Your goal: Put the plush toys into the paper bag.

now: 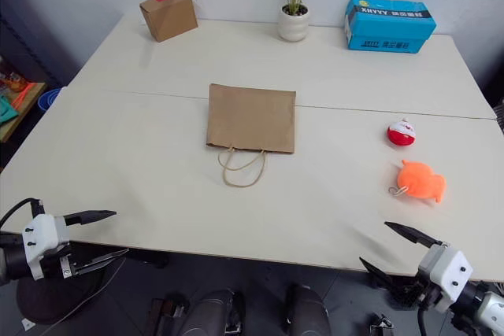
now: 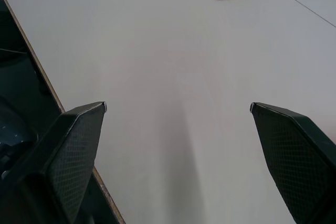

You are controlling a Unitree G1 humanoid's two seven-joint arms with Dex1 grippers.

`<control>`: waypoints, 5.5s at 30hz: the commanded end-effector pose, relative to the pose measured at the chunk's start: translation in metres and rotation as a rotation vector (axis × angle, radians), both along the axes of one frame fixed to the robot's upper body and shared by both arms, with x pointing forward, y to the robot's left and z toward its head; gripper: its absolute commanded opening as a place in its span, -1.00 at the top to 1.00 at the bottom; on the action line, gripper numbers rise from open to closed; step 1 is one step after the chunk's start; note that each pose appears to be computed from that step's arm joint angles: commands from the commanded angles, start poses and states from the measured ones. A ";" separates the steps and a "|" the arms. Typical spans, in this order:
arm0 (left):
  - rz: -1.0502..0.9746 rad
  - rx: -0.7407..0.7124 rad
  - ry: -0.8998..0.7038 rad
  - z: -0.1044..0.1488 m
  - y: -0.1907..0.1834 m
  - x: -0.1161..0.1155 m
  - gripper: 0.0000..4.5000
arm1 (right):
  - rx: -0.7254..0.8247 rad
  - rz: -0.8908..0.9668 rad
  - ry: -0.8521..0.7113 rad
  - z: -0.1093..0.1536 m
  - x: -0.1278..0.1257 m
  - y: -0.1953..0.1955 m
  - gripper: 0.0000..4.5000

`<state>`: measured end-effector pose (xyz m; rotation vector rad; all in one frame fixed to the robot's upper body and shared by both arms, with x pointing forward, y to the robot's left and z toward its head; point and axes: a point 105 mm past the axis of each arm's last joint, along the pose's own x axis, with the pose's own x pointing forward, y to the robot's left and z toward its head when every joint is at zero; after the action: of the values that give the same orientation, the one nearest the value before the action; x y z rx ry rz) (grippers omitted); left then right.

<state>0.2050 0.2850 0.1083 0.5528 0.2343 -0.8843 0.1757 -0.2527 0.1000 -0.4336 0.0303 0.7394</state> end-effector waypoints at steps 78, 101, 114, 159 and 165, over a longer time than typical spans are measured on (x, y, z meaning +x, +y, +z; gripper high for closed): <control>-0.652 -0.839 -0.194 0.208 -0.229 0.104 1.00 | 0.094 -0.013 0.111 -0.003 0.167 0.196 0.98; -0.672 -0.684 -0.141 0.153 -0.239 0.099 1.00 | 0.112 -0.575 -0.066 0.018 0.001 -0.049 -0.97; -0.657 -0.644 -0.151 0.152 -0.239 0.094 1.00 | -0.151 -0.587 0.143 0.028 0.126 -0.100 -0.70; -0.644 -0.675 -0.145 0.156 -0.237 0.102 1.00 | 0.415 0.307 0.088 0.086 0.102 0.116 -0.75; -0.618 -0.655 -0.159 0.154 -0.227 0.105 1.00 | 0.456 -0.032 0.013 0.075 0.072 0.021 -0.97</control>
<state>0.3148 0.0564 0.2523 0.0309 -0.3332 -1.4224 0.2521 -0.2155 0.1596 0.0282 -0.0388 0.7617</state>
